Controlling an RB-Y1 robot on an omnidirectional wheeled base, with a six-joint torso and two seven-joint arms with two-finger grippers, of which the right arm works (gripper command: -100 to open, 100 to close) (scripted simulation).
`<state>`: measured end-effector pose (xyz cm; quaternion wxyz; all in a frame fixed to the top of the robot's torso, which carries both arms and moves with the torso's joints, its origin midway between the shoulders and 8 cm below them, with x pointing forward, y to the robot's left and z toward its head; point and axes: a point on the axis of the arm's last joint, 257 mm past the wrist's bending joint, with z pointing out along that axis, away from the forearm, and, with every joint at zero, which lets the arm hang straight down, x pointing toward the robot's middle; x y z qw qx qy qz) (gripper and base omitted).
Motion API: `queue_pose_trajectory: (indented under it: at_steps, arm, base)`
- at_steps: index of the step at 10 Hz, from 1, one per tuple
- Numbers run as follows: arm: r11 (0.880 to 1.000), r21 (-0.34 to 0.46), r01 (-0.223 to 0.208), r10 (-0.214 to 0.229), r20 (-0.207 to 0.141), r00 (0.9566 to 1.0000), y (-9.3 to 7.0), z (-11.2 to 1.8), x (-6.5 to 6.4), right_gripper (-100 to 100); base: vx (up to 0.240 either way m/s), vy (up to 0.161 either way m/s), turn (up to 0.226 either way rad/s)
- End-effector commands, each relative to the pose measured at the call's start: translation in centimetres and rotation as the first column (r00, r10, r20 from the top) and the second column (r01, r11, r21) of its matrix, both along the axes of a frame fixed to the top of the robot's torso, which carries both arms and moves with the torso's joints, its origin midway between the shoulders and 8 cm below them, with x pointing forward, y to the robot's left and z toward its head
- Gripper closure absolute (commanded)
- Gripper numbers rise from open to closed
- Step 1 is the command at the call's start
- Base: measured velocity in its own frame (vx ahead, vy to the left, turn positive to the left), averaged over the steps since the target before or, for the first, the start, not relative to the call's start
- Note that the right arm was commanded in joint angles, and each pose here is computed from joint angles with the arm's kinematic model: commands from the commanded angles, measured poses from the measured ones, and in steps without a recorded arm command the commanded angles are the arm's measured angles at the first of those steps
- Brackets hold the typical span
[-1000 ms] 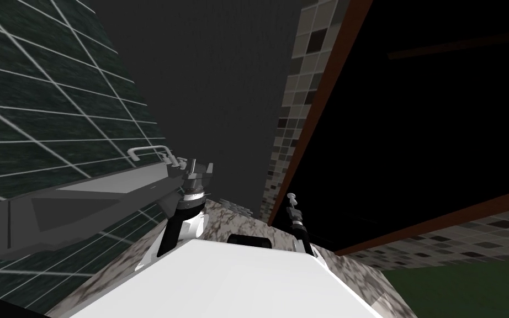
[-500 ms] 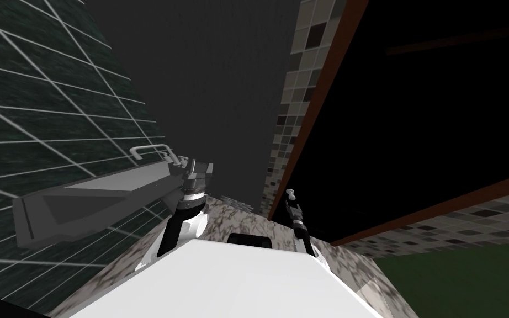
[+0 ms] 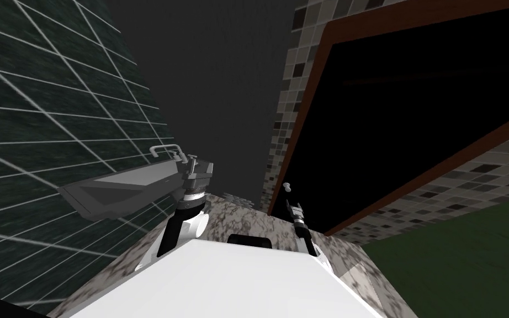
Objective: Pull the door open
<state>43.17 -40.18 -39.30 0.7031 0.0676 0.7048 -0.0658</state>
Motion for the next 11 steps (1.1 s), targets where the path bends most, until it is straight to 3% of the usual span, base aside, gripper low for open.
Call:
queue_pose_trajectory:
  at_steps: [1, 9, 10, 11]
  arm:
    - [1.000, 0.000, 0.010, -0.010, 0.002, 0.9999, -0.5, 0.0, -0.3, -100]
    - [0.999, -0.002, 0.047, -0.047, 0.012, 0.9988, -2.3, 0.1, -1.3, -100]
    - [0.999, -0.002, 0.047, -0.047, 0.012, 0.9988, -2.3, 0.1, -1.3, 100]
    - [0.999, -0.002, 0.047, -0.047, 0.012, 0.9988, -2.3, 0.1, -1.3, 100]
  base:
    - [0.083, -0.022, 0.069]
    - [0.189, -0.044, 0.056]
    - [-0.013, 0.000, -0.008]
    - [-0.035, 0.005, 0.003]
